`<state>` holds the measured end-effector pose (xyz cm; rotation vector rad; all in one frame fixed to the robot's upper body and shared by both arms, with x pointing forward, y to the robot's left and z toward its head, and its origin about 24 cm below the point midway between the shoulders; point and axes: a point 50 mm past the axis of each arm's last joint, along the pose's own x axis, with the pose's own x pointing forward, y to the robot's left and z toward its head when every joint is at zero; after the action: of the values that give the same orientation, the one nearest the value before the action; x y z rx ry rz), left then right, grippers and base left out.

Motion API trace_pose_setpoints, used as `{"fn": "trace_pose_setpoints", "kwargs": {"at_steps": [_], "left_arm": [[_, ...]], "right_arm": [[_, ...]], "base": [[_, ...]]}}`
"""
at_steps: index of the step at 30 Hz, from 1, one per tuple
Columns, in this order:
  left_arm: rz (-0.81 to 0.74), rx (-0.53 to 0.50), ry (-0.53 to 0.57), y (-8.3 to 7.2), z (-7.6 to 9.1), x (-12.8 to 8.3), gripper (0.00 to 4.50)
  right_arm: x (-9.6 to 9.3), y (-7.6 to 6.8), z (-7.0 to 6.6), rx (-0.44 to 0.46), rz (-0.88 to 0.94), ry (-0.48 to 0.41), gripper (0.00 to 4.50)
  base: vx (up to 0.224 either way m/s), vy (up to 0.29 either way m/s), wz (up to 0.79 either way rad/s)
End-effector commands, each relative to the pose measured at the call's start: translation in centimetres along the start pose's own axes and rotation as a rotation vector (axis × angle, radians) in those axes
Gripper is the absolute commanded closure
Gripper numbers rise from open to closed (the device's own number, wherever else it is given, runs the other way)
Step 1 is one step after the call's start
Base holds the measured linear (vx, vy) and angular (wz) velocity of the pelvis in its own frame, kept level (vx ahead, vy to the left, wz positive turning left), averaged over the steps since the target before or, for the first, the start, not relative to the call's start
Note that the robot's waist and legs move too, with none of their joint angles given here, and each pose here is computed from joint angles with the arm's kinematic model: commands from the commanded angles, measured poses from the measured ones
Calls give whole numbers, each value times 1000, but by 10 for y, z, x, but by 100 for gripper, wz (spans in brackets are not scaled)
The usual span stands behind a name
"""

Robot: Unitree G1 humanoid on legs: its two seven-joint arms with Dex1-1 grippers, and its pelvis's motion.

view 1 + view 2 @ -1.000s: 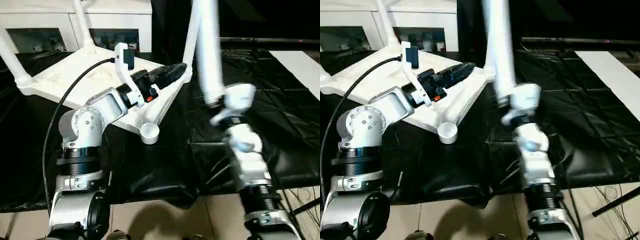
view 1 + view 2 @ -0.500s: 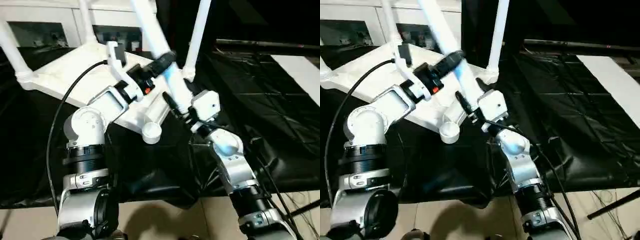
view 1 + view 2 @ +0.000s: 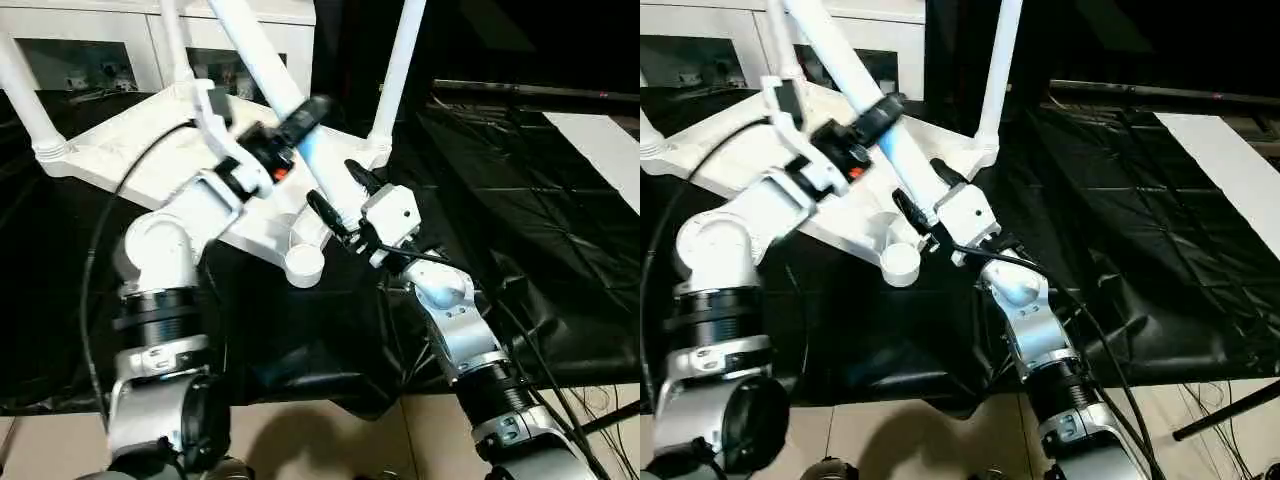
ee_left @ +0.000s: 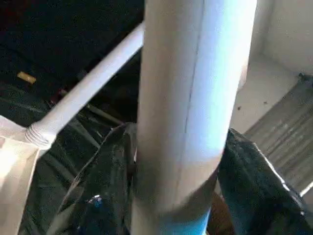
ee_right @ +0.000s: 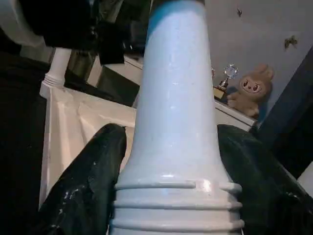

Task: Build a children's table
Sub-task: Pick table leg

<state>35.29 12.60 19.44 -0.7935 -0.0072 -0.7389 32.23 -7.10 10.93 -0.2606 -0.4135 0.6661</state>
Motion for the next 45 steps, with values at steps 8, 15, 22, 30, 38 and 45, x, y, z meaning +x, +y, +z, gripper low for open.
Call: {"fn": "trace_pose_setpoints", "kwargs": {"at_steps": [8,15,22,30,38,45], "left_arm": [[-23,16,-29,-6,13,5,259],[-64,25,22,-10,8,8,266],[-39,148,17,-8,20,8,266],[-38,319,74,-8,34,11,266],[-97,423,192,-13,32,12,266],[-156,427,249,-18,27,11,266]], "right_arm": [[-2,-4,1,-38,16,-11,183],[-5,-1,-1,-64,36,-10,183],[-6,0,3,56,98,-35,105],[1,-8,22,374,336,-2,84],[7,-42,31,572,375,119,84],[11,-73,26,720,305,306,84]], "base": [[0,0,0],[0,0,0],[0,0,0],[0,0,0],[0,0,0],[0,0,0]]}}
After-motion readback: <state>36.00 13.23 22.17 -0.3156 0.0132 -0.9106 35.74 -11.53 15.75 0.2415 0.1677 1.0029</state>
